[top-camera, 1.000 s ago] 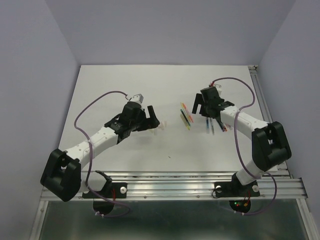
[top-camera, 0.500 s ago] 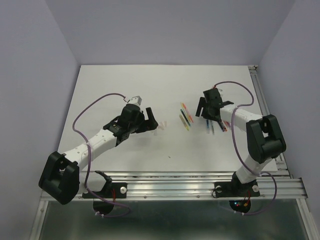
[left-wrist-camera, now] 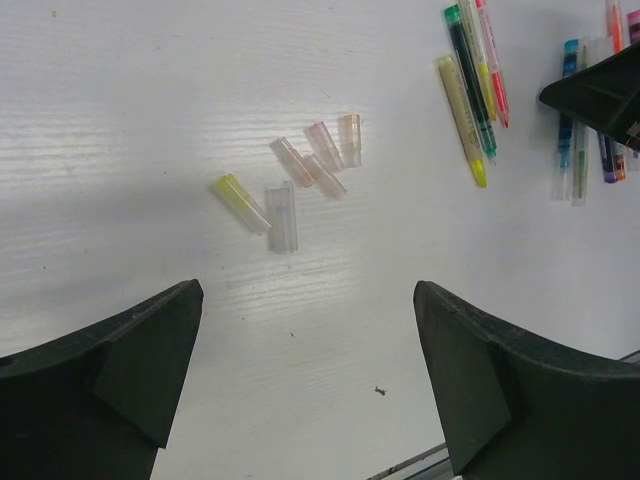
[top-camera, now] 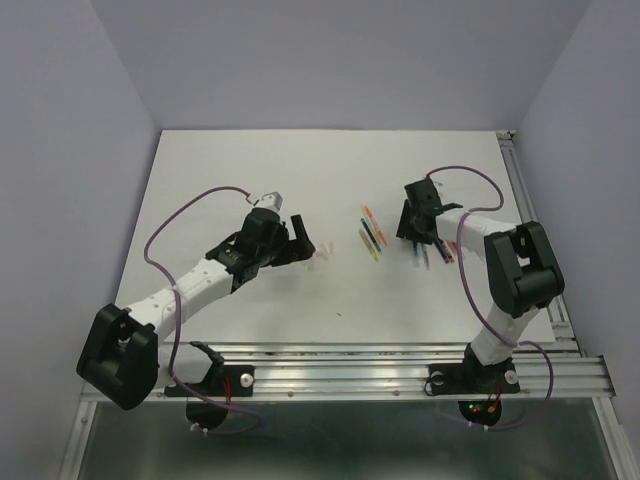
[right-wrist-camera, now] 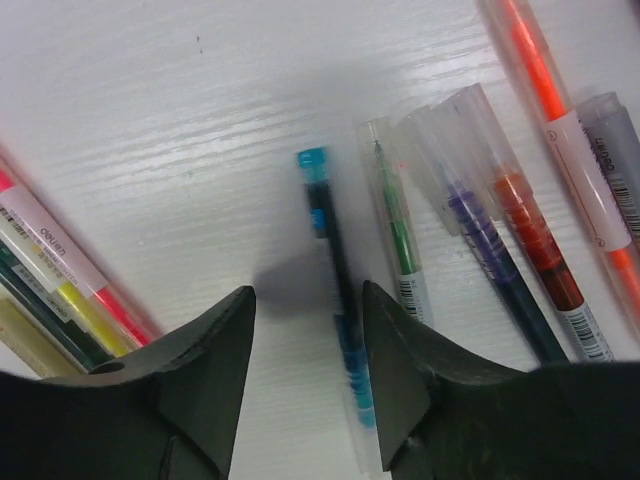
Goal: Open the pen caps
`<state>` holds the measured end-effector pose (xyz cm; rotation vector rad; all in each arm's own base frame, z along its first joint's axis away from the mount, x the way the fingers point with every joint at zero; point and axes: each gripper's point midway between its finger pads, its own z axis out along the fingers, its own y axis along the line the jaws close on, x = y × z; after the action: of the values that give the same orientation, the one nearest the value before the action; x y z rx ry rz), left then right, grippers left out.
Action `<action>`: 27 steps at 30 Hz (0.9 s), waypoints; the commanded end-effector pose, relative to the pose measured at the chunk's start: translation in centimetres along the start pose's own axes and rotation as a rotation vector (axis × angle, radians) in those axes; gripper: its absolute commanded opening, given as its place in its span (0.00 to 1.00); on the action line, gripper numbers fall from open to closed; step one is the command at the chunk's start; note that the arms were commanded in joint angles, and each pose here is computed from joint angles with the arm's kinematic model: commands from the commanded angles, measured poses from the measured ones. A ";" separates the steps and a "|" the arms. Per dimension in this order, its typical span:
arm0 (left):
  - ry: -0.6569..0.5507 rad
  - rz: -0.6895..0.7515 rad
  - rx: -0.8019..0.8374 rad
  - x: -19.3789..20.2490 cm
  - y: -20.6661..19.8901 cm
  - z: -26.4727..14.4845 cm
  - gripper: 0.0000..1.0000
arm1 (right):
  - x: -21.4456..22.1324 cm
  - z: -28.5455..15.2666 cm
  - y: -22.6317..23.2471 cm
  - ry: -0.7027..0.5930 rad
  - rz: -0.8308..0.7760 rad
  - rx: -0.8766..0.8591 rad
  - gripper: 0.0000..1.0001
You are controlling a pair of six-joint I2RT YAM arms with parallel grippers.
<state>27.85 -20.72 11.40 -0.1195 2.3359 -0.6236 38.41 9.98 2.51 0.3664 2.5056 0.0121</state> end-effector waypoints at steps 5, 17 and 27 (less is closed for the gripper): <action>-0.068 0.005 -0.017 -1.8 -0.2 -1.0 0.99 | 1.7 1.2 -0.8 0.038 0.014 0.018 0.28; -0.048 0.083 0.277 -1.6 -5.6 -3.3 0.99 | -1.2 -3.8 0.7 -0.090 0.041 -0.122 0.01; 0.039 0.223 0.573 2.7 -15.8 -3.9 0.99 | 0.7 -17.8 11.1 -0.150 0.145 -0.969 0.01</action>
<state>21.84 -30.46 16.88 0.3236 2.1784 -1.0753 33.93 16.02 13.92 0.2455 2.1654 0.6902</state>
